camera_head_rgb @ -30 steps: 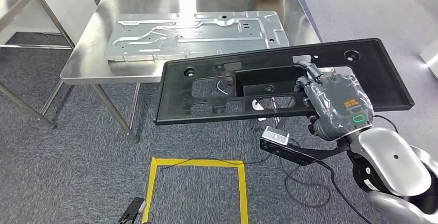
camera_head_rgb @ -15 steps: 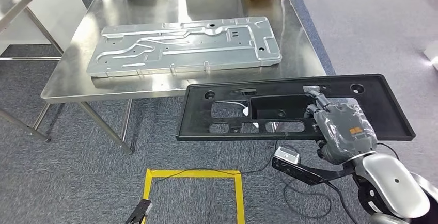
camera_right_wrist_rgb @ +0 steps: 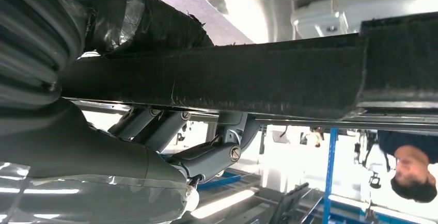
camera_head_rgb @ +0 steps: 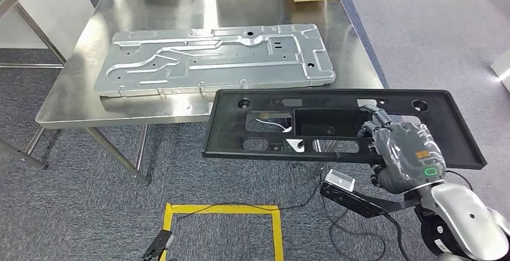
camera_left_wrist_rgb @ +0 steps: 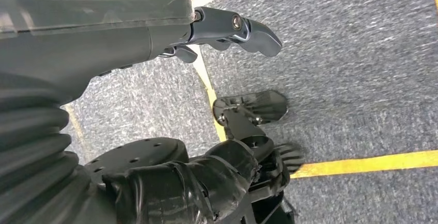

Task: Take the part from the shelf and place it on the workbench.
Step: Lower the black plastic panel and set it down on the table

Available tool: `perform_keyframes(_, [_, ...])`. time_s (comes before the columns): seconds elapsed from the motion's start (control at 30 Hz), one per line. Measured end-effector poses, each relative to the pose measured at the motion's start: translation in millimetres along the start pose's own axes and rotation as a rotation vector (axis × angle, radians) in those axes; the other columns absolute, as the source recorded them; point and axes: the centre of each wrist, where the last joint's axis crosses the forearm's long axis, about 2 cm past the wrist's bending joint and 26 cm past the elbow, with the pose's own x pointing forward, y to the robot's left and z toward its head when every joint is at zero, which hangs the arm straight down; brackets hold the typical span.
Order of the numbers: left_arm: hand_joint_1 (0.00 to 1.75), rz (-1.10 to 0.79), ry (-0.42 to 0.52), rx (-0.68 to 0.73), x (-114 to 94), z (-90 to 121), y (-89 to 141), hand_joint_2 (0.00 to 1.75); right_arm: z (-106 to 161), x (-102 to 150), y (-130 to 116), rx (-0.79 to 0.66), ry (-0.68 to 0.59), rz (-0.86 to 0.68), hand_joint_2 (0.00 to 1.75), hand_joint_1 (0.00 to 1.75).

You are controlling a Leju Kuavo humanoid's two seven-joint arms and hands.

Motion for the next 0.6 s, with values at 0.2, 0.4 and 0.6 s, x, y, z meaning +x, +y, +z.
perform_keyframes(0.2, [0.00,-0.001,-0.027,0.066,2.6,-5.6,24.3,1.75,0.3,-4.6,-2.7,-0.020,0.015,-0.066,1.75,1.75])
perform_keyframes(0.4, [0.00,0.020,-0.044,0.109,3.2,-8.2,40.4,1.75,1.6,-7.5,-2.9,-0.035,0.026,-0.129,1.75,1.75])
perform_keyframes(0.6, [0.00,0.045,-0.041,0.121,2.8,-8.5,43.1,1.75,2.4,-9.6,-2.0,-0.064,0.036,-0.176,1.75,1.75])
